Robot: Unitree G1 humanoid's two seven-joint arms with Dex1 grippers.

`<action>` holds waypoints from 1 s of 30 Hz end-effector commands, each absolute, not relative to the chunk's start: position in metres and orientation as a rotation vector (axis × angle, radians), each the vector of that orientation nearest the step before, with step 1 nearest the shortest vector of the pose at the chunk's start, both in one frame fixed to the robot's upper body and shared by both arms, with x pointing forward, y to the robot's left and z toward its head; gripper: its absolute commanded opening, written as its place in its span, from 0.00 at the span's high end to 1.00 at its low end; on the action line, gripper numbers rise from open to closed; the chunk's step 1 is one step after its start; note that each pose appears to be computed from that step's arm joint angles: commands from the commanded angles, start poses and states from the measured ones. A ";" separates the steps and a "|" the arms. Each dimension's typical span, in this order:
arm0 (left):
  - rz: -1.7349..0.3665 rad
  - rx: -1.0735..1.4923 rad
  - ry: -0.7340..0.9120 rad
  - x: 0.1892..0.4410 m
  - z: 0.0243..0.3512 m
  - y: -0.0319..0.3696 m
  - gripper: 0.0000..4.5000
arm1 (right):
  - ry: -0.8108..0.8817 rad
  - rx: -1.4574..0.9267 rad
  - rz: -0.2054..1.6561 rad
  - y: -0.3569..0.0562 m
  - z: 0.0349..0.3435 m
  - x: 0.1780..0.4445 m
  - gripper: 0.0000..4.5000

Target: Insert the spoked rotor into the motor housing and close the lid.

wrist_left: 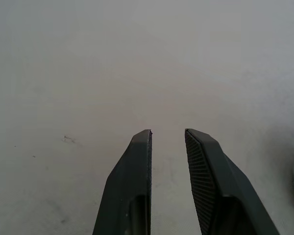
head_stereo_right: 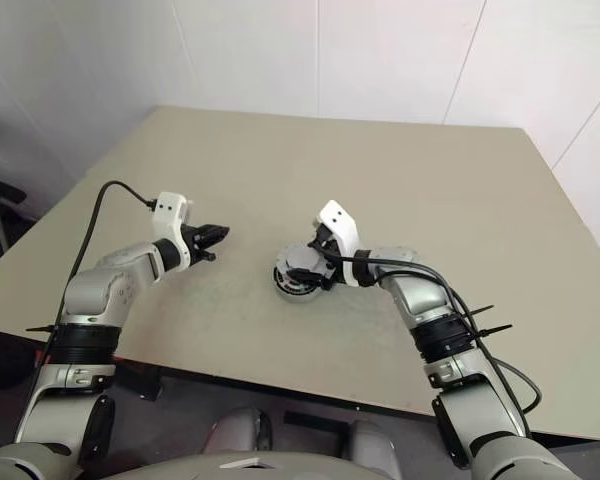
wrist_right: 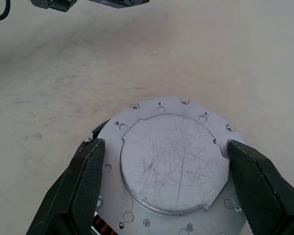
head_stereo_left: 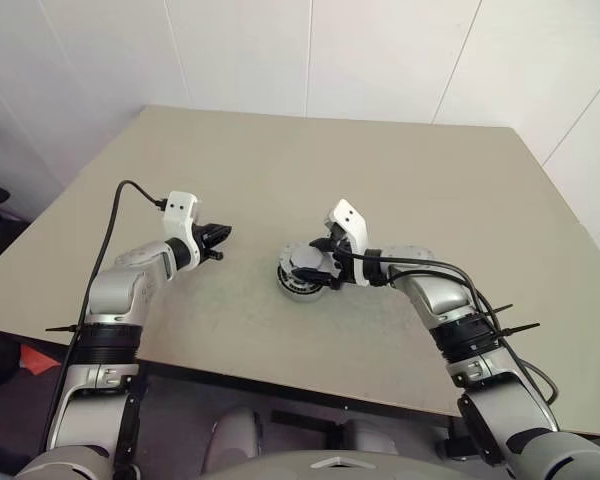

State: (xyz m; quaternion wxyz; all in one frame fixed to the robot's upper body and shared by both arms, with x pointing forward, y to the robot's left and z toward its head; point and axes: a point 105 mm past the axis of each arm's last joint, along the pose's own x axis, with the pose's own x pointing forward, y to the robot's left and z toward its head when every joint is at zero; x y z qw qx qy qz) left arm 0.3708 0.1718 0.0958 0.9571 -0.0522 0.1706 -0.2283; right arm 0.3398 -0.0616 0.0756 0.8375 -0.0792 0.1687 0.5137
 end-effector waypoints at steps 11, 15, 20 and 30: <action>-0.466 -0.085 0.305 0.374 0.108 0.172 0.74 | 0.217 -0.114 1.145 -0.063 0.112 0.340 0.30; -0.467 -0.082 0.307 0.373 0.107 0.172 0.74 | 0.178 -0.099 1.171 -0.065 0.120 0.337 0.30; -0.466 -0.080 0.307 0.373 0.107 0.173 0.74 | 0.181 -0.135 1.208 -0.064 0.113 0.331 0.30; -0.464 -0.070 0.309 0.373 0.108 0.174 0.74 | 0.226 -0.239 1.211 -0.076 0.089 0.334 0.30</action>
